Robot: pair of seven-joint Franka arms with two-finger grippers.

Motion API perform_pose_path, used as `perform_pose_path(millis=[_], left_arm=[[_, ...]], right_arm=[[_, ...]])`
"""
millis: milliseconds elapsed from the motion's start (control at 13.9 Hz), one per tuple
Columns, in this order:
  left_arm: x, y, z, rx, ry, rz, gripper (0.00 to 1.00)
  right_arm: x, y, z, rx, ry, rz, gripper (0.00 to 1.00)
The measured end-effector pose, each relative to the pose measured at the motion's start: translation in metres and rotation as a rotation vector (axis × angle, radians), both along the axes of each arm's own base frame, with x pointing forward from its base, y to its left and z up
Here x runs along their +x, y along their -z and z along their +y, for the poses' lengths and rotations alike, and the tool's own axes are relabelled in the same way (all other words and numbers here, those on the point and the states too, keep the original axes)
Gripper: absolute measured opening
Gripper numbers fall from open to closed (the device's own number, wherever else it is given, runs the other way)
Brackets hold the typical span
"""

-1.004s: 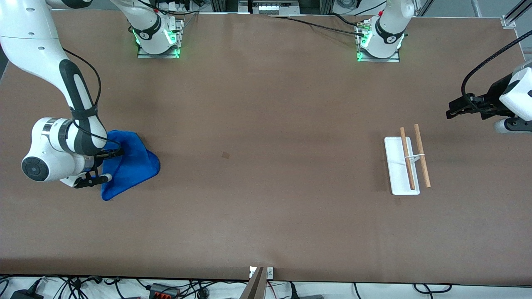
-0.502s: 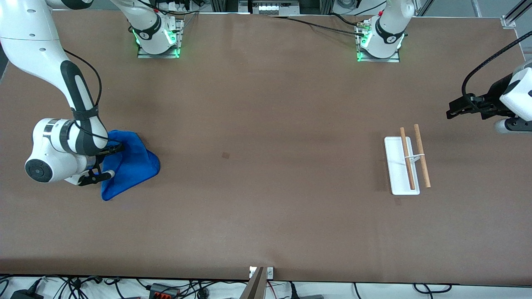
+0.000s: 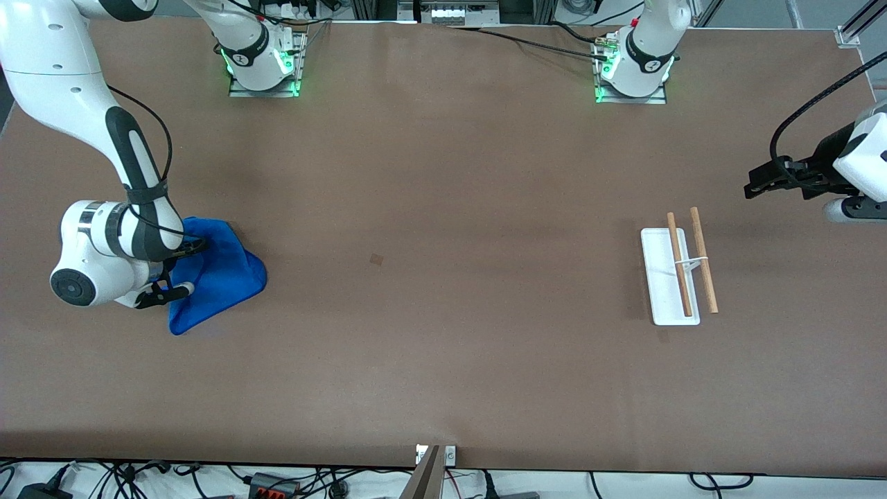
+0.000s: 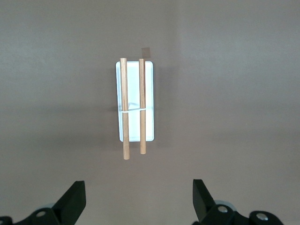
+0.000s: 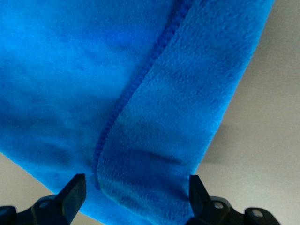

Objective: Pass towel and hang on rack
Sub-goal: 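Lower the right gripper onto the blue towel corner and close it, then lift the towel with the right gripper while the left gripper approaches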

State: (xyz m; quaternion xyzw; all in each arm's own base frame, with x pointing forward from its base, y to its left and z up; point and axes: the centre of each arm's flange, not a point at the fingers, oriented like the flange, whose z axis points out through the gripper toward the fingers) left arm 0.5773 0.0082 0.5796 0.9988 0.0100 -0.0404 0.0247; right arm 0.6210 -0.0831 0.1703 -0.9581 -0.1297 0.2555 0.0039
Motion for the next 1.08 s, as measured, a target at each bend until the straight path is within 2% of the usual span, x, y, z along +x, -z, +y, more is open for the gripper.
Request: perform_pose_path(millis=[72,143,502,645,717,860,1075], left_arm=[[0.000,0.000,0.000,0.000,0.000,0.000,1.00],[0.000,0.000,0.000,0.000,0.000,0.000,1.00],[0.000,0.000,0.000,0.000,0.000,0.000,1.00],[0.000,0.000,0.000,0.000,-0.001,0.000,1.00],[0.000,0.000,0.000,0.000,-0.001,0.000,1.00],[0.000,0.000,0.001,0.000,-0.002,0.000,1.00],[0.000,0.000,0.001,0.000,-0.002,0.000,1.00]], right_arm=[[0.000,0.001,0.000,0.000,0.000,0.002,0.96],[-0.001,0.002,-0.001,0.000,0.001,0.004,0.89],[-0.002,0.003,-0.008,0.000,0.013,0.005,0.30],[0.000,0.001,-0.005,0.003,0.009,0.007,0.09],[0.002,-0.003,-0.003,0.005,0.008,0.013,0.02],[0.017,-0.030,0.002,0.007,0.004,0.012,0.02],[0.049,-0.109,0.027,0.037,-0.015,-0.012,0.02]])
